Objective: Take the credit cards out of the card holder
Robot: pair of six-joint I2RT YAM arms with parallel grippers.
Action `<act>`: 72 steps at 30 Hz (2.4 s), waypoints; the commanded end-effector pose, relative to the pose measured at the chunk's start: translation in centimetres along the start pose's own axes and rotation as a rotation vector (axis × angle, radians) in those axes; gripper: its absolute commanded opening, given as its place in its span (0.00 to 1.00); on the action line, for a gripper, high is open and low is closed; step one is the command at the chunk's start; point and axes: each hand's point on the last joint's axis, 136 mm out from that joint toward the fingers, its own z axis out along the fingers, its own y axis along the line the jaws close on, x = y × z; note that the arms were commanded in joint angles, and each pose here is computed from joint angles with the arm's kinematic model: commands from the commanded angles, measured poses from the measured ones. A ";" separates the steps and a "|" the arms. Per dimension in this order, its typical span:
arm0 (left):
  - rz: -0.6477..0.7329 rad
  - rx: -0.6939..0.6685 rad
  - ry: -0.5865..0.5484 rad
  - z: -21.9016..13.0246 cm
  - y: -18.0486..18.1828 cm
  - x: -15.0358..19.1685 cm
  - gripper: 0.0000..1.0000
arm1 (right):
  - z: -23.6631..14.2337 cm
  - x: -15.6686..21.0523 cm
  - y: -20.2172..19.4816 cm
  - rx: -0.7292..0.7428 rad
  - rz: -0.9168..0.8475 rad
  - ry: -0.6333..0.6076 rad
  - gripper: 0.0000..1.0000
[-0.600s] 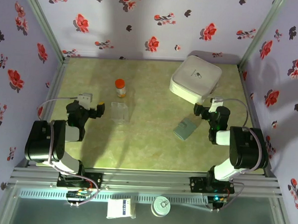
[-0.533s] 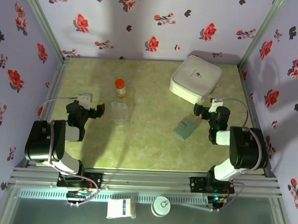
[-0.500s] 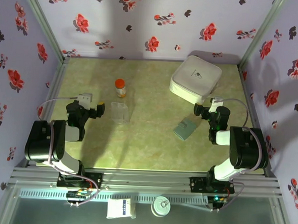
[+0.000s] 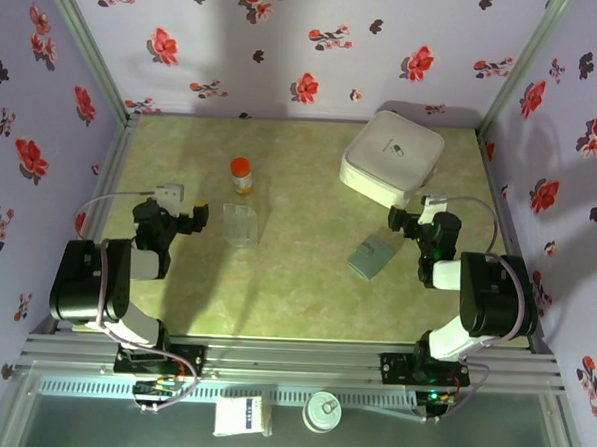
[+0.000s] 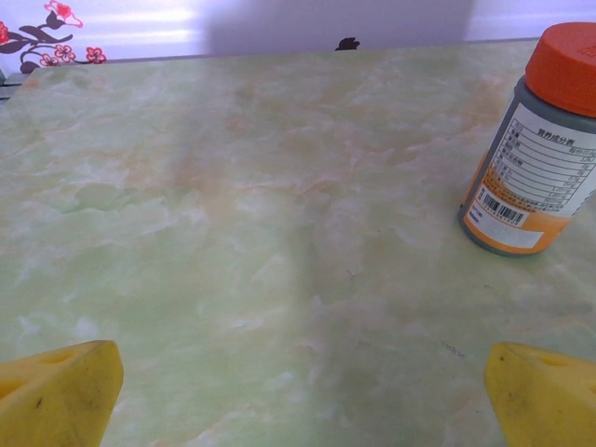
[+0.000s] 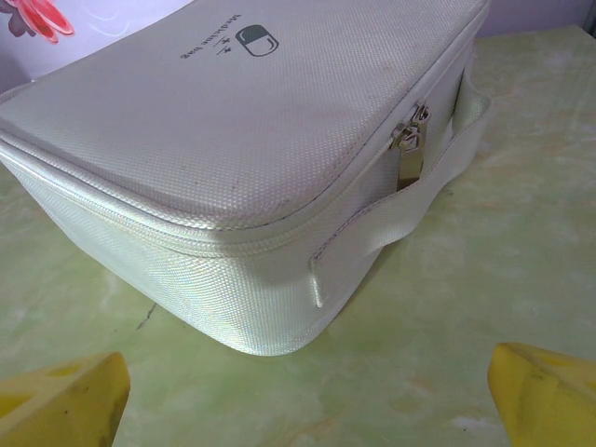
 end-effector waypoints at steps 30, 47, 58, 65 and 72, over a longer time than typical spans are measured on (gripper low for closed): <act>-0.013 -0.151 -0.026 -1.2 2.0 -2.6 1.00 | -0.2 -1.9 -2.3 0.143 0.030 0.036 0.99; -0.294 -0.180 0.351 -3.4 -2.4 -4.9 0.89 | -2.8 -6.3 2.9 0.062 0.182 0.212 0.92; -0.365 0.070 0.645 -4.0 -10.7 -1.2 0.45 | -2.8 -5.7 8.2 -0.055 0.212 0.313 0.88; -0.377 0.051 0.714 -3.5 -10.9 0.6 0.27 | -3.0 -5.2 9.1 -0.060 0.191 0.335 0.88; -0.384 0.063 0.760 -2.9 -11.3 1.6 0.16 | -3.4 -4.9 9.1 -0.055 0.184 0.340 0.88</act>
